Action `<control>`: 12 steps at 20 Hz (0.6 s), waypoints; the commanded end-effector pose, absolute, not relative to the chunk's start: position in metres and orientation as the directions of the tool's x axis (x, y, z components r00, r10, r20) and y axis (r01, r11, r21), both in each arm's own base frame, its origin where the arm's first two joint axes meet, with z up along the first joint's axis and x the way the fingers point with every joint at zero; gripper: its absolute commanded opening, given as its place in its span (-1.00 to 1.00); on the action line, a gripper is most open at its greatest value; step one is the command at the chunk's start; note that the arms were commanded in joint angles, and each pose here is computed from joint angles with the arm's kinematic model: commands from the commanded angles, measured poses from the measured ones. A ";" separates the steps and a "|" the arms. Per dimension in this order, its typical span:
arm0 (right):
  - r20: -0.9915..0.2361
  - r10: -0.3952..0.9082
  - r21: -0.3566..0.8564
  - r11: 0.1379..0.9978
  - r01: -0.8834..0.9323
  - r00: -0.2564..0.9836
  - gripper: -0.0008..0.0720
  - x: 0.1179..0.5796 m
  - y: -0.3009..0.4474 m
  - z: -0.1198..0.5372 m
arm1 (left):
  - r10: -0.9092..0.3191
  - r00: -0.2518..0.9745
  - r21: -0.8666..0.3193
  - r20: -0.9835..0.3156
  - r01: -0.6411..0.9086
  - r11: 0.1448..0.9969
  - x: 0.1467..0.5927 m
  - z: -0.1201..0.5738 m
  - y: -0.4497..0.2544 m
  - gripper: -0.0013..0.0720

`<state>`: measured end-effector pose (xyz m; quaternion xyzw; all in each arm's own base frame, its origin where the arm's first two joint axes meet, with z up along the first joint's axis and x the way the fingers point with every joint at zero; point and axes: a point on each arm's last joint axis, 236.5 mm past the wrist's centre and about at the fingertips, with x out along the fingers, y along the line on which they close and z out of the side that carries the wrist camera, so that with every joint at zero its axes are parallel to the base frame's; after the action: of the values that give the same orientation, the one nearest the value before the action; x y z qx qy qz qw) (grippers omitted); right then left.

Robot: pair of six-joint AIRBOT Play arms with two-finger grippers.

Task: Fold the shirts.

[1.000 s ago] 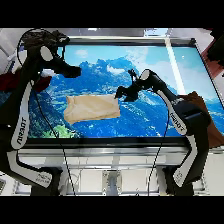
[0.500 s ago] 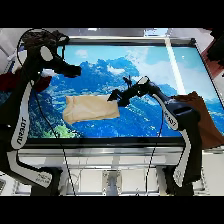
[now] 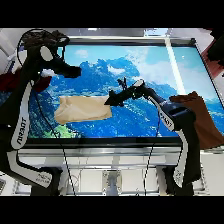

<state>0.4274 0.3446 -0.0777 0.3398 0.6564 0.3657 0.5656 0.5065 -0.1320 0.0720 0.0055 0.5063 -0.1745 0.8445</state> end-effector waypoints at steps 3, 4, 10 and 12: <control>-0.532 0.845 0.847 0.531 -0.038 -0.050 -0.91 0.456 0.277 -0.043 | -0.286 0.414 -0.166 -0.864 0.301 0.939 0.503 0.071 -0.131 -0.94; -0.573 0.819 0.819 0.572 -0.043 -0.023 -0.91 0.461 0.248 -0.033 | -0.286 0.414 -0.167 -0.864 0.301 0.939 0.503 0.071 -0.131 -0.94; -0.770 0.599 0.625 0.778 0.069 0.221 -0.91 0.460 0.052 0.057 | -0.284 0.385 -0.171 -0.878 0.303 0.938 0.497 0.067 -0.131 -0.94; -0.802 0.519 0.578 0.798 0.167 0.297 -0.91 0.438 -0.011 0.090 | -0.284 0.377 -0.172 -0.882 0.304 0.937 0.495 0.067 -0.131 -0.94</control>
<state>0.4698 0.0795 0.0536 0.2929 0.5868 0.2178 0.7228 0.4978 -0.1309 0.0675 0.0084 0.5234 -0.1761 0.8336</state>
